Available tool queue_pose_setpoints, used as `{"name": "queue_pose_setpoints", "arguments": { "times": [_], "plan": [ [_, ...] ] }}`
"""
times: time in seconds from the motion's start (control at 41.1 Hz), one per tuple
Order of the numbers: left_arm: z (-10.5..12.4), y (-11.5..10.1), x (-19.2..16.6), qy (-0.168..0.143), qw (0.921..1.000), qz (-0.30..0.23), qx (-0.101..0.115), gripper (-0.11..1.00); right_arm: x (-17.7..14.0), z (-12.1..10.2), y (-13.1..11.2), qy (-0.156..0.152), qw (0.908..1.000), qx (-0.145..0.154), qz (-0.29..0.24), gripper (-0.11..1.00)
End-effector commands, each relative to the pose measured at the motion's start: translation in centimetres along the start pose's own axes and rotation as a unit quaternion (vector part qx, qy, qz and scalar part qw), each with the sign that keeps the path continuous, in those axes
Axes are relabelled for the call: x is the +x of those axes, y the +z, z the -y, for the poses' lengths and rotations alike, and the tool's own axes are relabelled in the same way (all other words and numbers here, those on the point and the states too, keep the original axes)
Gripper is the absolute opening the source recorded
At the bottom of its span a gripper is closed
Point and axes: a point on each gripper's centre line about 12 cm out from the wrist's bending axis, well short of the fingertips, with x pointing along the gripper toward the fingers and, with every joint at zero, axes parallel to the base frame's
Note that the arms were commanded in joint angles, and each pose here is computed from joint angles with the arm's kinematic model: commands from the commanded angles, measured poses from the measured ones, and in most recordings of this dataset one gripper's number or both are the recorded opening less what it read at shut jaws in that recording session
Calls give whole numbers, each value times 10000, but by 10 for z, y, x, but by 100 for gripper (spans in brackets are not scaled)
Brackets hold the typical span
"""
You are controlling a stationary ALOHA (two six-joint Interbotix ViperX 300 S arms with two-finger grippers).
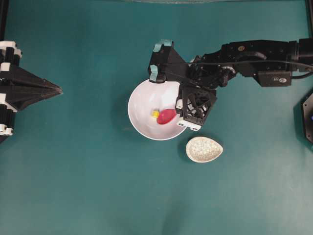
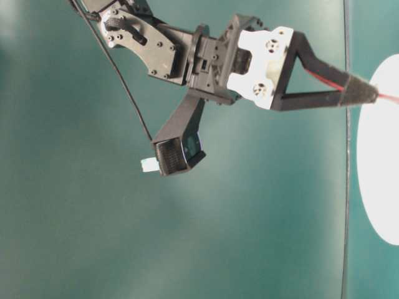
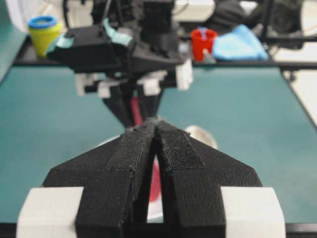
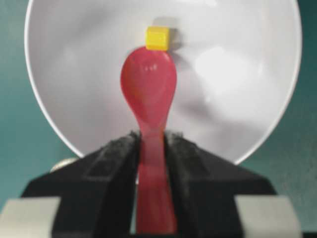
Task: Scoop the yellow hexagonal prism block from the bowl with a spoon using the right arm.
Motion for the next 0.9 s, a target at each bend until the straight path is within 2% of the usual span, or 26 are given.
{"name": "queue_pose_setpoints", "arguments": {
  "times": [0.0,0.365,0.875],
  "plan": [
    [0,10,2,-10,9999,146,15,3,-9,-6,12,47,9995,-47,322,24],
    [0,10,2,-12,9999,153,22,3,-3,-2,19,-15,9970,-13,771,24],
    [0,10,2,-10,9999,146,15,3,5,5,15,-116,9925,35,1216,24]
  ]
}}
